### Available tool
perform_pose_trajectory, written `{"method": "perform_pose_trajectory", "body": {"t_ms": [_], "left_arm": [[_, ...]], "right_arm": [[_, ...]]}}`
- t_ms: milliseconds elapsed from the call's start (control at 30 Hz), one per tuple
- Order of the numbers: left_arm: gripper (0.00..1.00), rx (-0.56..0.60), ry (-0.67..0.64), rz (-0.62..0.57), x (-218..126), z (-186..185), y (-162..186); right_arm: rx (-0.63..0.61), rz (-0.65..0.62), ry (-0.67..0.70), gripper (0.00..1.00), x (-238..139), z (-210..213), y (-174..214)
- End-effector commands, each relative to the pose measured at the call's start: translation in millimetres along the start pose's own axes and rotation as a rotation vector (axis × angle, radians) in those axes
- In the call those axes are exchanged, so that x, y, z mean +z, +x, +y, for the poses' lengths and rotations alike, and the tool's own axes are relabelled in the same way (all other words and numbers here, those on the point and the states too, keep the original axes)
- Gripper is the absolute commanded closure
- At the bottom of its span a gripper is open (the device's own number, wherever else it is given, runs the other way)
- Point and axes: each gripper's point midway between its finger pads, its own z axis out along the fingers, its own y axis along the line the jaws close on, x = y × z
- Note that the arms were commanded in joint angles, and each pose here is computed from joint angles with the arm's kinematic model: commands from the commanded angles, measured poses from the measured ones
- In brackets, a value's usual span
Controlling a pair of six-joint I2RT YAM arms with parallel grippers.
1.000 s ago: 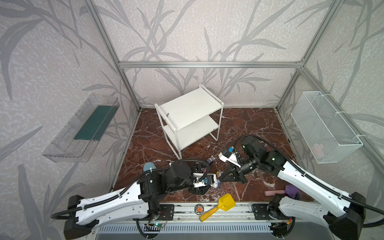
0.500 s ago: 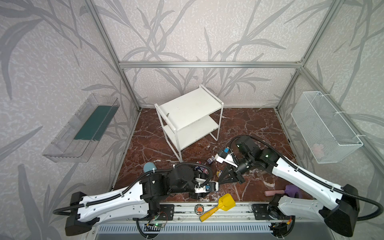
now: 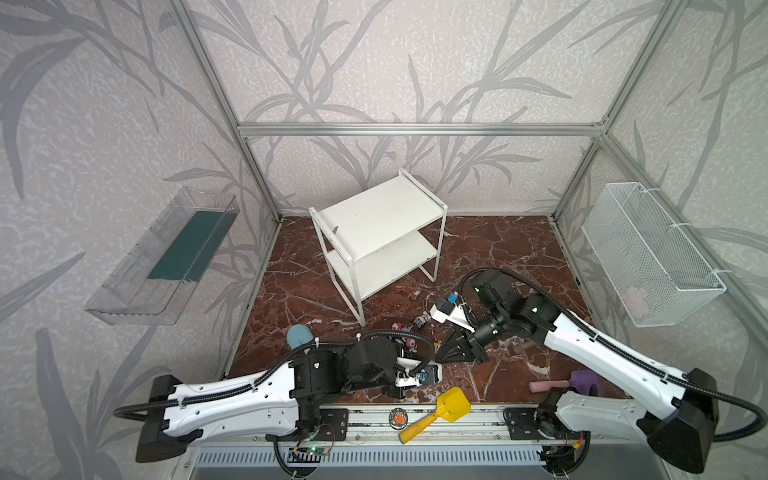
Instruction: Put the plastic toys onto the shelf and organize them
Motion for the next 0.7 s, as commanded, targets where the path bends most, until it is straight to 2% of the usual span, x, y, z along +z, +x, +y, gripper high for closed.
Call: {"method": "perform_pose_trajectory", "body": {"t_ms": [0, 100, 233, 433, 667], "left_arm": [[0.93, -0.044, -0.178, -0.091, 3.5, 32.2, -24.1], [0.97, -0.046, -0.268, -0.075, 9.7, 41.8, -21.1], [0.97, -0.087, -0.446, -0.107, 11.9, 62.2, -18.5], [1.0, -0.097, -0.663, -0.191, 13.5, 80.3, -19.3], [1.0, -0.069, -0.89, -0.273, 20.3, 89.0, -18.5]], "right_arm": [[-0.059, -0.024, -0.016, 0.79, -0.9, 9.8, -11.4], [-0.029, -0.038, 0.053, 0.61, -6.5, -0.9, -15.0], [0.066, -0.137, 0.182, 0.45, -30.5, -20.7, -29.3], [0.239, -0.261, 0.443, 0.35, -65.0, -52.8, -32.3], [0.405, -0.36, 0.597, 0.33, -82.4, -71.7, -30.3]]}}
